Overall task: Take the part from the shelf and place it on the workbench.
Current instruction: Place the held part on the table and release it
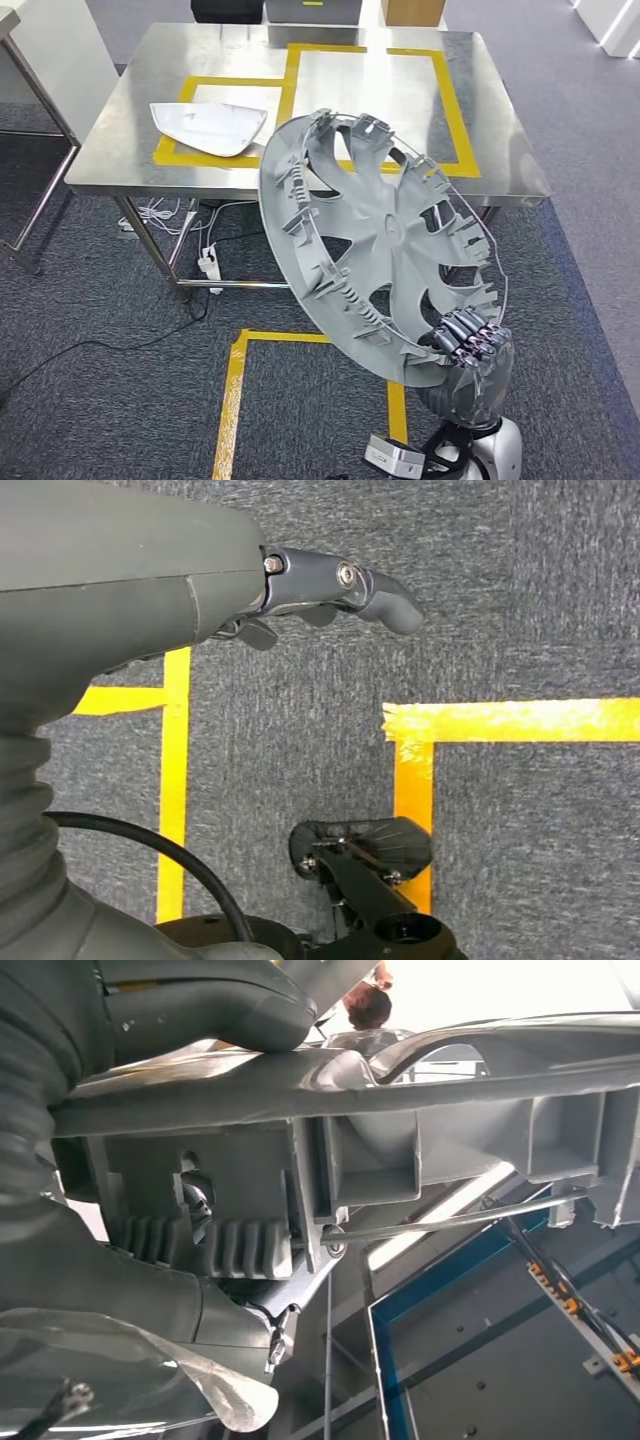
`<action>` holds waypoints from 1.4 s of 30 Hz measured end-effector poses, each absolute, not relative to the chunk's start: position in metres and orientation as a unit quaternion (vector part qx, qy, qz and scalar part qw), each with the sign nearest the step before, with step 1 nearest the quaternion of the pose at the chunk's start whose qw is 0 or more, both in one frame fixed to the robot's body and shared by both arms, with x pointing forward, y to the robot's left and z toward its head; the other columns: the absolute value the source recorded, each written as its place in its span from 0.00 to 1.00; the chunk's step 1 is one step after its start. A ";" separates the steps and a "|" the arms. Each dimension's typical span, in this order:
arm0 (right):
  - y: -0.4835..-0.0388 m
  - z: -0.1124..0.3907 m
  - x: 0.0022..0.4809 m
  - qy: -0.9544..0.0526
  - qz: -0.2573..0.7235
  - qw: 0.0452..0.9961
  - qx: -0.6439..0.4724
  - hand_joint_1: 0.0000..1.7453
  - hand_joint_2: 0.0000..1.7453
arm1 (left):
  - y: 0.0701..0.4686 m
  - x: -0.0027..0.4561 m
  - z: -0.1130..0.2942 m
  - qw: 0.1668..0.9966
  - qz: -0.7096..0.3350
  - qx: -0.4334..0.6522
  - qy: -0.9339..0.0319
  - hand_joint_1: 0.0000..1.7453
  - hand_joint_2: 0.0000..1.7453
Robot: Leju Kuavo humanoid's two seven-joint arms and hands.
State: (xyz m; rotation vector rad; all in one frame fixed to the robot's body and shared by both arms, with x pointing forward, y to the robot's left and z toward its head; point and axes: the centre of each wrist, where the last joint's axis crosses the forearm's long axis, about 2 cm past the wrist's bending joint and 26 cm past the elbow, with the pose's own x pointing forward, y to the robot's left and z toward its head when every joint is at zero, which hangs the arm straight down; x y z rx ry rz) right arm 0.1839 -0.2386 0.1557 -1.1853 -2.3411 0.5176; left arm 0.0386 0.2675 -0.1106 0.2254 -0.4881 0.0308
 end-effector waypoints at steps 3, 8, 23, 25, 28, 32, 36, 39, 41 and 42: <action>-0.239 0.156 0.184 -0.852 0.188 0.231 -0.430 1.00 1.00 | 0.267 0.039 -0.111 0.964 0.015 0.111 -0.241 0.00 1.00; -0.239 0.155 0.184 -0.852 0.187 0.232 -0.430 1.00 1.00 | 0.268 0.040 -0.110 0.963 0.015 0.111 -0.243 0.00 1.00; -0.238 0.154 0.184 -0.852 0.188 0.233 -0.429 1.00 1.00 | 0.269 0.036 -0.111 0.965 0.015 0.111 -0.238 0.00 1.00; -0.238 0.155 0.184 -0.852 0.188 0.233 -0.429 1.00 1.00 | 0.269 0.037 -0.111 0.965 0.016 0.111 -0.239 0.00 1.00; -0.238 0.154 0.185 -0.852 0.189 0.234 -0.429 1.00 1.00 | 0.269 0.038 -0.111 0.964 0.017 0.112 -0.240 0.00 1.00; -0.238 0.152 0.184 -0.850 0.191 0.239 -0.429 1.00 1.00 | 0.268 0.036 -0.111 0.965 0.018 0.111 -0.238 0.00 1.00; -0.238 0.152 0.185 -0.850 0.191 0.238 -0.429 1.00 1.00 | 0.267 0.038 -0.111 0.965 0.020 0.110 -0.239 0.00 1.00; -0.238 0.152 0.184 -0.850 0.191 0.240 -0.429 1.00 1.00 | 0.268 0.039 -0.111 0.964 0.020 0.111 -0.240 0.00 1.00; -0.238 0.152 0.184 -0.850 0.190 0.240 -0.428 1.00 1.00 | 0.268 0.039 -0.111 0.964 0.021 0.111 -0.240 0.00 1.00; -0.238 0.152 0.184 -0.850 0.190 0.239 -0.428 1.00 1.00 | 0.268 0.039 -0.111 0.964 0.021 0.111 -0.240 0.00 1.00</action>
